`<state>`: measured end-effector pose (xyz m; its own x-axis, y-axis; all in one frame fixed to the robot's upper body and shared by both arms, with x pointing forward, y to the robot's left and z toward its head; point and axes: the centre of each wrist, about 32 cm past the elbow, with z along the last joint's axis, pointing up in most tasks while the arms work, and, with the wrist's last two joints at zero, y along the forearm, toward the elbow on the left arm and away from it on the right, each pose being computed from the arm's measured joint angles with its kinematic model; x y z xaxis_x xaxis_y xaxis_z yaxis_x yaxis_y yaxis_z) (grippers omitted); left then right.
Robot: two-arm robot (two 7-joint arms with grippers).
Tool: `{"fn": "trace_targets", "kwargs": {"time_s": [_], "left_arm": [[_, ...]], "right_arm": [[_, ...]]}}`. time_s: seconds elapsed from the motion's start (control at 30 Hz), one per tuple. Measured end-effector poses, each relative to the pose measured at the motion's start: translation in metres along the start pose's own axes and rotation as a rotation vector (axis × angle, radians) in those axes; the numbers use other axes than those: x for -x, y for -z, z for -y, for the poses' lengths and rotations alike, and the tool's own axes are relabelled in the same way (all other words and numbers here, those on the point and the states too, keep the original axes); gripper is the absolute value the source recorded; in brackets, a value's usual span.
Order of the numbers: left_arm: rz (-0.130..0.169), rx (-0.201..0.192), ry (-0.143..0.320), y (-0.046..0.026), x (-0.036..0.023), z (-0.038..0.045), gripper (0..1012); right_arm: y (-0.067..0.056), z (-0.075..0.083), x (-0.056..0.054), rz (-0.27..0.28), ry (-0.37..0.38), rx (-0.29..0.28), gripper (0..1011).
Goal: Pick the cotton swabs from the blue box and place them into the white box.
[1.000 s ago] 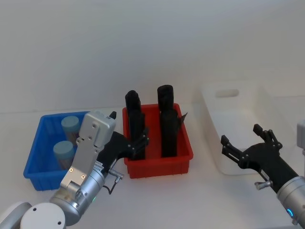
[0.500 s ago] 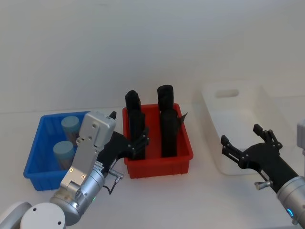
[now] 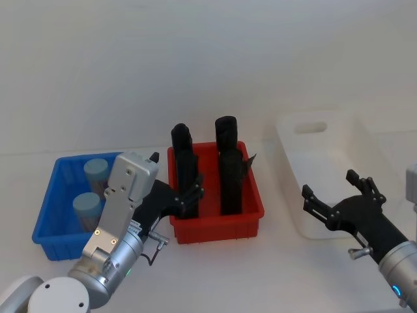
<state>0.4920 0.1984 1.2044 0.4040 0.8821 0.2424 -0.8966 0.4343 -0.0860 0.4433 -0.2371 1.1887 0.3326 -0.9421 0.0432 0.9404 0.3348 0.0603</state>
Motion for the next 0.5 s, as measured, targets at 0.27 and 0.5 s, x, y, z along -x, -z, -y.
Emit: {"fn": "trace_targets", "kwargs": {"time_s": [0.27, 0.5], "left_arm": [[0.000, 0.000, 0.000, 0.0000, 0.0000, 0.0000, 1004], [-0.003, 0.001, -0.002, -0.0001, -0.0001, 0.0005, 1004]], "right_arm": [[0.0000, 0.0000, 0.0000, 0.000, 0.000, 0.000, 1001], [0.0000, 0.0000, 0.0000, 0.000, 0.000, 0.000, 1001]]}}
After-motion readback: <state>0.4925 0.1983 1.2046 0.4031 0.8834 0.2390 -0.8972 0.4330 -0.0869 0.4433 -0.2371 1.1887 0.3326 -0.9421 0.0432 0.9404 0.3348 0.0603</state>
